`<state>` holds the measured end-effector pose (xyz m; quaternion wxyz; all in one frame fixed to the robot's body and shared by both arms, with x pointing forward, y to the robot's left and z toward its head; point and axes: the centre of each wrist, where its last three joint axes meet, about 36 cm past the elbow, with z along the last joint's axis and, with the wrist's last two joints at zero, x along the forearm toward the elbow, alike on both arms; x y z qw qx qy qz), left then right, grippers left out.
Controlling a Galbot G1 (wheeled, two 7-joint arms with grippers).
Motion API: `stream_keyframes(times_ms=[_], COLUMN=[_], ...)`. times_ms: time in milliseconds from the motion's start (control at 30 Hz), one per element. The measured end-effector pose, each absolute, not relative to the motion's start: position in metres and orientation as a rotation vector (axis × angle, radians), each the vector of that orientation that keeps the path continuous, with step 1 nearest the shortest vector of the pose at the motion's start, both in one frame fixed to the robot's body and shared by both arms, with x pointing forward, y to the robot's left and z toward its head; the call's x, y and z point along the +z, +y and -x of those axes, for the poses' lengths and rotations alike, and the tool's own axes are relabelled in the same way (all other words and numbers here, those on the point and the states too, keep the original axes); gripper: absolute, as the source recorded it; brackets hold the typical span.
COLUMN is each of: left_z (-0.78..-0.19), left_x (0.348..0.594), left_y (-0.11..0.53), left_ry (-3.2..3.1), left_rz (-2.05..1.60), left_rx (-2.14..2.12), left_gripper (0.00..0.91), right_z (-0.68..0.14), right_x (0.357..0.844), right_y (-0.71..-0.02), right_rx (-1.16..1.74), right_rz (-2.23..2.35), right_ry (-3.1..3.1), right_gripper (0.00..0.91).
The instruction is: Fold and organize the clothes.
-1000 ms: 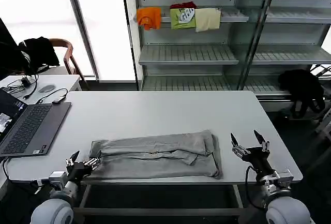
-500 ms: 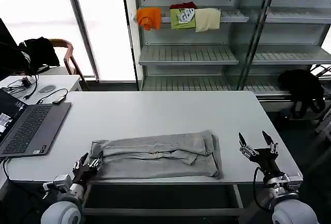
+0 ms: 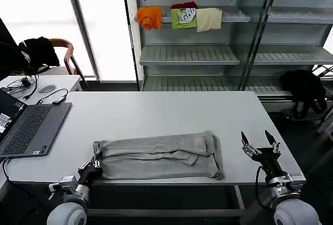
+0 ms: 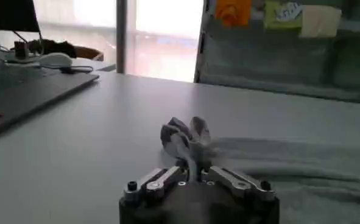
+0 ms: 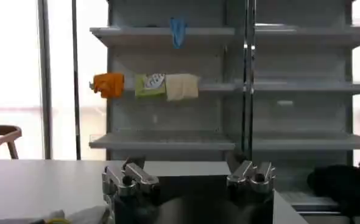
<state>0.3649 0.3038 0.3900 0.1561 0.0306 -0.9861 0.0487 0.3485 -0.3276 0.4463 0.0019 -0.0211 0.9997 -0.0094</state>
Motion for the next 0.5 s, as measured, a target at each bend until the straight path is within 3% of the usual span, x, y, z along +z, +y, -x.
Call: stream_keyframes(times_ms=[500], left_z=[-0.378], left_x=[0.449], left_y=[0.394], left_ry=[-2.883], left_rz=[-0.218], left_rx=[-0.009], left_gripper=[0.000], right_z=[-0.357], right_x=[0.452], right_y=[-0.323], right_rx=[-0.022], right_rz=[0.084], right_ry=[3.125], right_gripper=[0.907])
